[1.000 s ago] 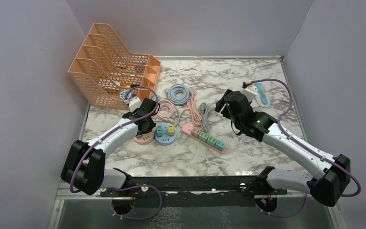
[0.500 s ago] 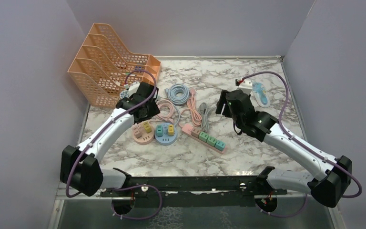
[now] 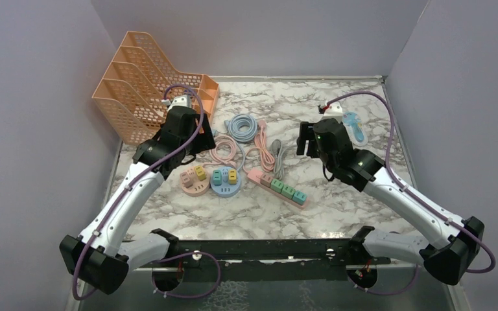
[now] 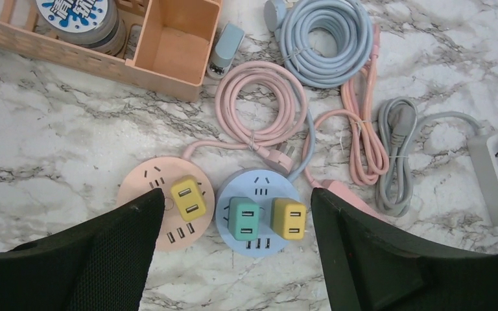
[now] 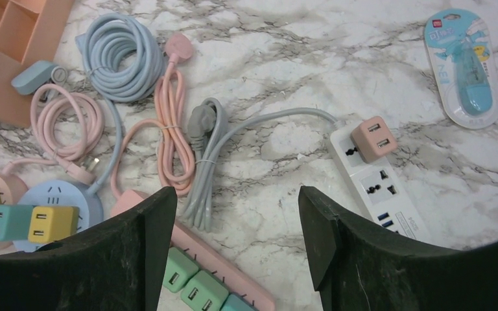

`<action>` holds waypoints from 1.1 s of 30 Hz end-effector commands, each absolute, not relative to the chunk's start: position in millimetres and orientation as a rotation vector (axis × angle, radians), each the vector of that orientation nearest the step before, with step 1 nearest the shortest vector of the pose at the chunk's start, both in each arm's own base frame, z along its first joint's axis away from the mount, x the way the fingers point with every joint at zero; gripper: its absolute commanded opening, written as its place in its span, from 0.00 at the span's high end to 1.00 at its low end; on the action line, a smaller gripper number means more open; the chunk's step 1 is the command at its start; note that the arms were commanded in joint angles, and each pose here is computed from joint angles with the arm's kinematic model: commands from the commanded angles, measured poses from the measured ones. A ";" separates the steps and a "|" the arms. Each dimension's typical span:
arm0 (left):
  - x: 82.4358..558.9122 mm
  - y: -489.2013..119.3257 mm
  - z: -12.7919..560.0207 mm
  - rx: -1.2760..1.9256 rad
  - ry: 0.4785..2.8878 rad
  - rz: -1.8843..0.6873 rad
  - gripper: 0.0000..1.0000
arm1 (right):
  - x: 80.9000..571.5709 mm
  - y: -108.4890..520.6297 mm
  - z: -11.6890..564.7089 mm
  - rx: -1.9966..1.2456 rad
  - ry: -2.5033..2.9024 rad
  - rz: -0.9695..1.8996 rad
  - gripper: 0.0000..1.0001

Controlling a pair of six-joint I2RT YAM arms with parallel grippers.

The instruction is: Insert the plug

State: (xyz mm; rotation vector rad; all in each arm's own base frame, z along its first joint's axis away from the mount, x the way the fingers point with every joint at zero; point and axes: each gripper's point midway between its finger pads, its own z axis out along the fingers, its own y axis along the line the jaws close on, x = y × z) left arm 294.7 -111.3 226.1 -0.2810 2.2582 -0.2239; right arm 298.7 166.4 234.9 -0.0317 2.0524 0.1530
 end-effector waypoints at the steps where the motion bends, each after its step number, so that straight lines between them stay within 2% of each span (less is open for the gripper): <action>1: 288.4 -114.4 241.5 -0.135 2.198 -0.271 0.12 | 285.1 137.8 236.0 0.037 2.049 0.079 0.30; 5: 283.7 -118.7 248.6 -0.066 2.156 -0.315 0.06 | 273.4 119.5 241.3 0.123 2.029 0.064 0.30; 15: 272.4 -106.7 292.3 -0.006 1.999 -0.310 0.01 | 240.5 80.9 284.3 0.255 1.930 0.111 0.30; 23: 250.5 -77.5 341.7 -0.049 1.823 -0.261 0.01 | 211.4 54.2 320.6 0.311 1.848 0.181 0.30; 33: 222.6 -56.6 374.2 -0.096 1.711 -0.264 0.01 | 182.0 26.7 352.4 0.384 1.766 0.254 0.30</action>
